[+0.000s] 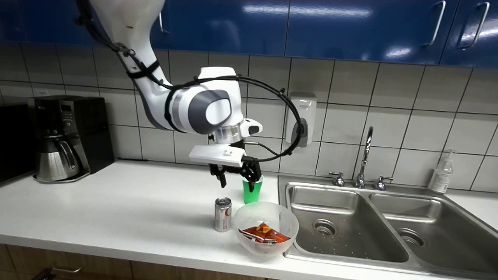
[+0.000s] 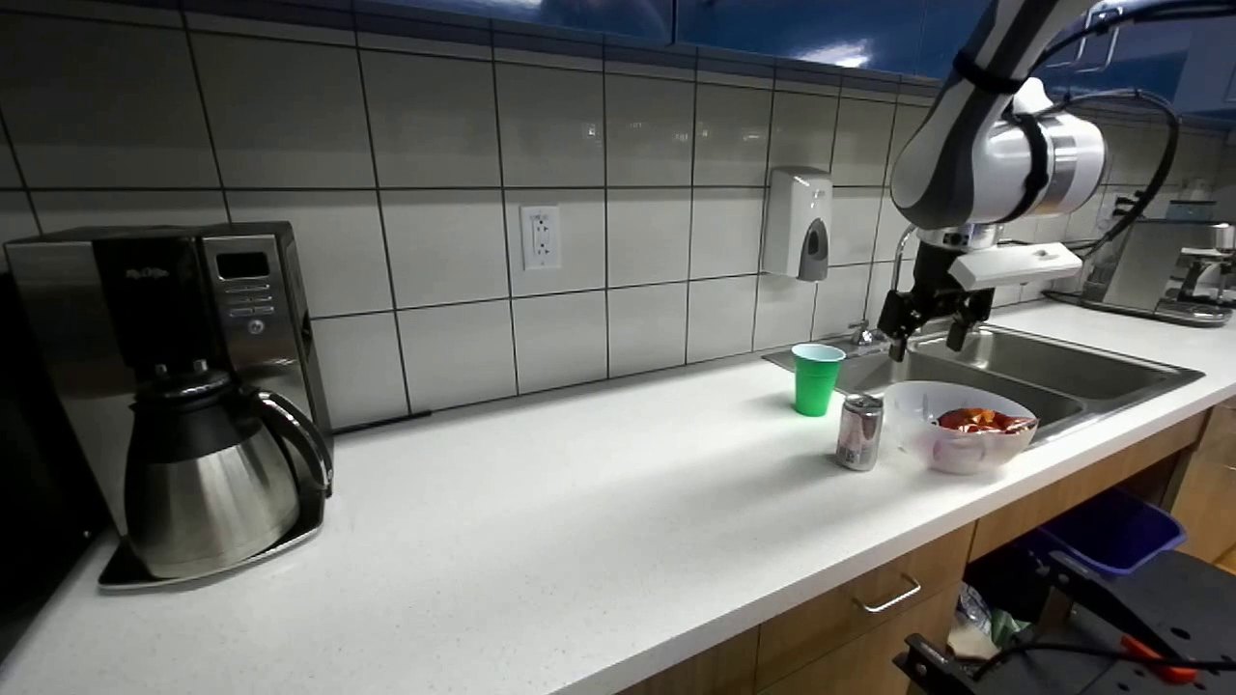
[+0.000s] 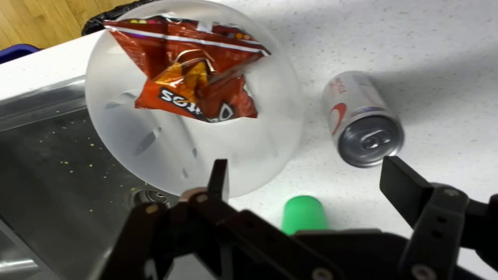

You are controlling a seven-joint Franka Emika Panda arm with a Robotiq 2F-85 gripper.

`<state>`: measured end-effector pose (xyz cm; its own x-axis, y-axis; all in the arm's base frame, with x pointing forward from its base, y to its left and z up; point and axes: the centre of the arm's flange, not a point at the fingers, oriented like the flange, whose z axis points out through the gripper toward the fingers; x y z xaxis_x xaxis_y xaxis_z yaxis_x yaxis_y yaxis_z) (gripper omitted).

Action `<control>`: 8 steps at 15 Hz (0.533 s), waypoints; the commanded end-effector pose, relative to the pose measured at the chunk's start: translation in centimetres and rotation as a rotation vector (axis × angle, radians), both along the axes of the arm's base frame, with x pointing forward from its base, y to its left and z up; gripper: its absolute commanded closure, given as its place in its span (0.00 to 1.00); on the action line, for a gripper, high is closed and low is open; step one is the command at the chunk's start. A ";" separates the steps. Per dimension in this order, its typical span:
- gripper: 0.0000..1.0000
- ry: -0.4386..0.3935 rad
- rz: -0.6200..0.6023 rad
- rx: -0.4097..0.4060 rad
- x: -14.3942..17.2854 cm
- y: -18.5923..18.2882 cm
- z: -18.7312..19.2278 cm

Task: Put the dorito packet into the plastic bowl

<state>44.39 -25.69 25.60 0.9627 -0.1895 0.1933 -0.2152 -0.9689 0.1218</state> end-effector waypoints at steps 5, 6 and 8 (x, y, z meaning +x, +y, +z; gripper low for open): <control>0.00 0.133 0.009 0.123 -4.1 9.6 8.8; 0.00 0.152 0.019 0.123 -4.9 11.0 9.8; 0.00 0.157 0.031 0.119 -3.0 9.1 7.4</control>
